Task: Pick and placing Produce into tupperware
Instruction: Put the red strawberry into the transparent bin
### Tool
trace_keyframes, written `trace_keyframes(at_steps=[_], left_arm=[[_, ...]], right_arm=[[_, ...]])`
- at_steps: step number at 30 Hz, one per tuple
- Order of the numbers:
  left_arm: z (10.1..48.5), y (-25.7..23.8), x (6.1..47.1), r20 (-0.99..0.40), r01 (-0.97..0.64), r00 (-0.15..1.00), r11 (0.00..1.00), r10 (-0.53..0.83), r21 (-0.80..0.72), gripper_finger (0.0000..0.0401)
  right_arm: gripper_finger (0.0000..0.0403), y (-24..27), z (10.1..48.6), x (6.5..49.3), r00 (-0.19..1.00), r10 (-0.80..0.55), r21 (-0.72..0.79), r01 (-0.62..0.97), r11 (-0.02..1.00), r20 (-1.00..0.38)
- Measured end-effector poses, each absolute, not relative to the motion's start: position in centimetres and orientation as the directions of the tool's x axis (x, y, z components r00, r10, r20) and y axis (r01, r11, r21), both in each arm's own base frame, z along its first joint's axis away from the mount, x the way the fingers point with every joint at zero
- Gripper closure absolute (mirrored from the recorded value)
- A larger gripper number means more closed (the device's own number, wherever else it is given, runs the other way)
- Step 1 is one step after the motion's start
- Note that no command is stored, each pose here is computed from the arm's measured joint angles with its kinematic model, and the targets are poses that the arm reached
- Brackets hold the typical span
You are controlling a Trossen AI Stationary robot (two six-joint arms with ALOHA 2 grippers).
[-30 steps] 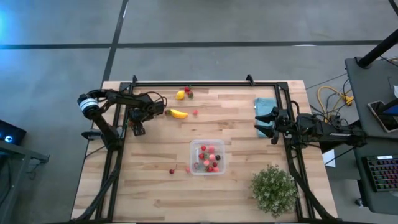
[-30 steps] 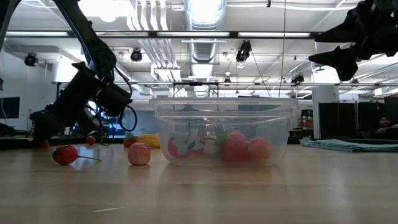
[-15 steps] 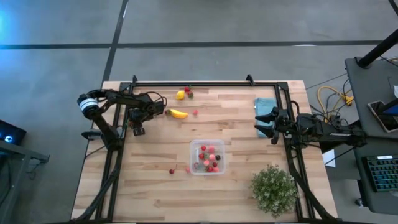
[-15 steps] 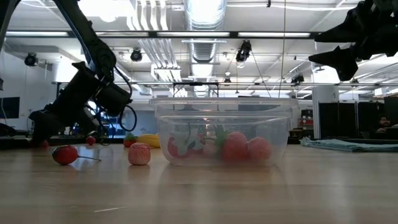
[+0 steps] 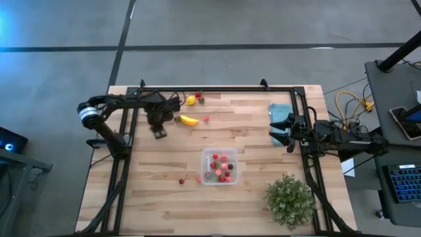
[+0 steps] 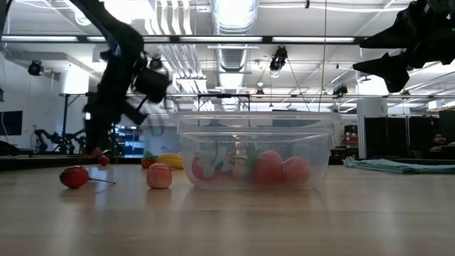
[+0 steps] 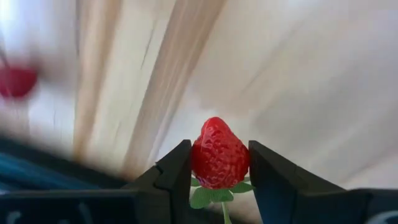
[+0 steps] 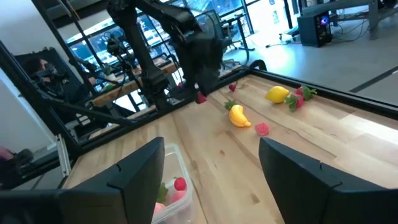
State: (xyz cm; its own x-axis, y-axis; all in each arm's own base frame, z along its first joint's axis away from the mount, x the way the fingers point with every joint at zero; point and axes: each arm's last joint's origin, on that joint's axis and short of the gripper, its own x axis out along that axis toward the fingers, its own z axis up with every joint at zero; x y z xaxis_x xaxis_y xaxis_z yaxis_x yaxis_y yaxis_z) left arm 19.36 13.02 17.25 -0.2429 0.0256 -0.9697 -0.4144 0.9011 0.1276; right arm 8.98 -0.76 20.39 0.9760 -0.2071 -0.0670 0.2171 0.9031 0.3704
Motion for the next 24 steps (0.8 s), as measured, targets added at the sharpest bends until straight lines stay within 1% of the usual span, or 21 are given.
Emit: trace_keyframes(at_steps=[3,5,7,9,12,14,16,20,24], left_arm=[[19.9,12.8,21.3,-1.0,-0.405,-0.009,0.914,0.015,0.017,0.0281],[21.9,12.4,22.5,-0.985,-0.35,0.17,0.934,-0.009,-0.069,0.0281],[23.7,11.7,23.6,-0.943,-0.28,0.331,0.952,-0.024,-0.123,0.028],[25.1,10.8,24.5,-0.883,-0.199,0.467,0.967,-0.052,-0.162,0.028],[26.4,9.3,25.9,-0.765,-0.042,0.623,0.97,-0.163,-0.241,0.028],[26.9,8.1,27.0,-0.698,0.029,0.677,0.957,-0.232,-0.29,0.028],[26.8,6.7,28.2,-0.666,0.057,0.696,0.946,-0.268,-0.32,0.028],[25.2,3.7,30.8,-0.658,0.105,0.67,0.921,-0.345,-0.376,0.028],[24.1,2.0,32.7,-0.644,0.113,0.655,0.893,-0.396,-0.435,0.028]], right_arm=[[0.0149,-0.8,20.4,9.0,0.976,-0.207,0.37,0.217,0.903,-0.067],[0.0152,-0.8,20.4,9.0,0.976,-0.207,0.37,0.217,0.903,-0.067],[0.0154,-0.8,20.4,9.0,0.976,-0.207,0.37,0.217,0.903,-0.067],[0.0156,-0.8,20.4,9.0,0.976,-0.207,0.37,0.217,0.903,-0.067],[0.0156,-0.8,20.4,9.0,0.976,-0.207,0.37,0.217,0.903,-0.067],[0.0154,-0.8,20.4,9.0,0.976,-0.207,0.37,0.217,0.903,-0.067],[0.0152,-0.8,20.4,9.0,0.976,-0.207,0.37,0.217,0.903,-0.067],[0.0152,-0.8,20.4,9.0,0.976,-0.207,0.37,0.217,0.903,-0.067],[0.0156,-0.8,20.4,9.0,0.976,-0.207,0.37,0.217,0.903,-0.067]])
